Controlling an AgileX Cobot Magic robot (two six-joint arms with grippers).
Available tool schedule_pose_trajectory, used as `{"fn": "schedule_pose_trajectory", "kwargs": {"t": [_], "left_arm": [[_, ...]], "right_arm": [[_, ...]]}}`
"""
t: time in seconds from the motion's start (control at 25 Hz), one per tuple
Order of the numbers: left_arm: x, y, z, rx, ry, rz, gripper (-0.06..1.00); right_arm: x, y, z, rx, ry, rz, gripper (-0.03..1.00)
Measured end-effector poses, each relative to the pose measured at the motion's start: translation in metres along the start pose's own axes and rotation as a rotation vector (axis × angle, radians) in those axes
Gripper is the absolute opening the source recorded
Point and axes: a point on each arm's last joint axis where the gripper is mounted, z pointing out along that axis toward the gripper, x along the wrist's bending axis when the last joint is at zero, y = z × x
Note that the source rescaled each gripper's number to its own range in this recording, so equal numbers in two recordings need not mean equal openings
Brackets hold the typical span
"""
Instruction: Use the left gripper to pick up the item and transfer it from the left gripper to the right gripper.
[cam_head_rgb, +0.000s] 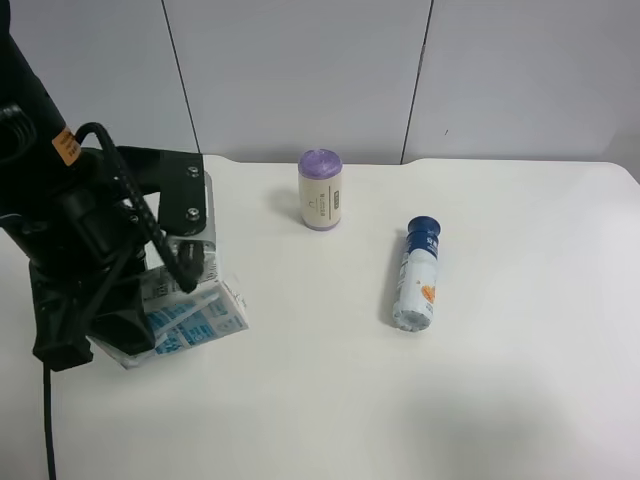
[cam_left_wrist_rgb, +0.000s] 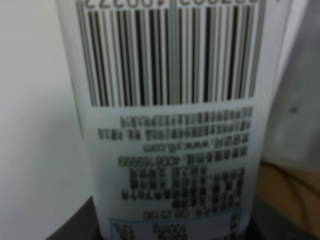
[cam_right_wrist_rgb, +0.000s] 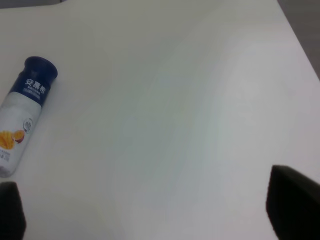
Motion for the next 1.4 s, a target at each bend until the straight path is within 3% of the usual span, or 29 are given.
{"fn": "schedule_pose_trajectory", "kwargs": {"t": [0.24, 0.52, 0.8, 1.4], "left_arm": [[-0.011, 0.01, -0.004, -0.084, -0.125, -0.1, 0.0], [-0.017, 0.017, -0.005, -0.156, -0.197, -0.151, 0.0], [-0.016, 0.023, -0.006, -0.219, -0.199, -0.18, 0.0], [-0.011, 0.027, 0.006, -0.194, -0.216, -0.164, 0.0]], "right_arm": [[0.0, 0.0, 0.0, 0.0, 0.0, 0.0, 0.93], [0.0, 0.0, 0.0, 0.0, 0.0, 0.0, 0.93], [0.0, 0.0, 0.0, 0.0, 0.0, 0.0, 0.93], [0.0, 0.0, 0.0, 0.0, 0.0, 0.0, 0.93]]}}
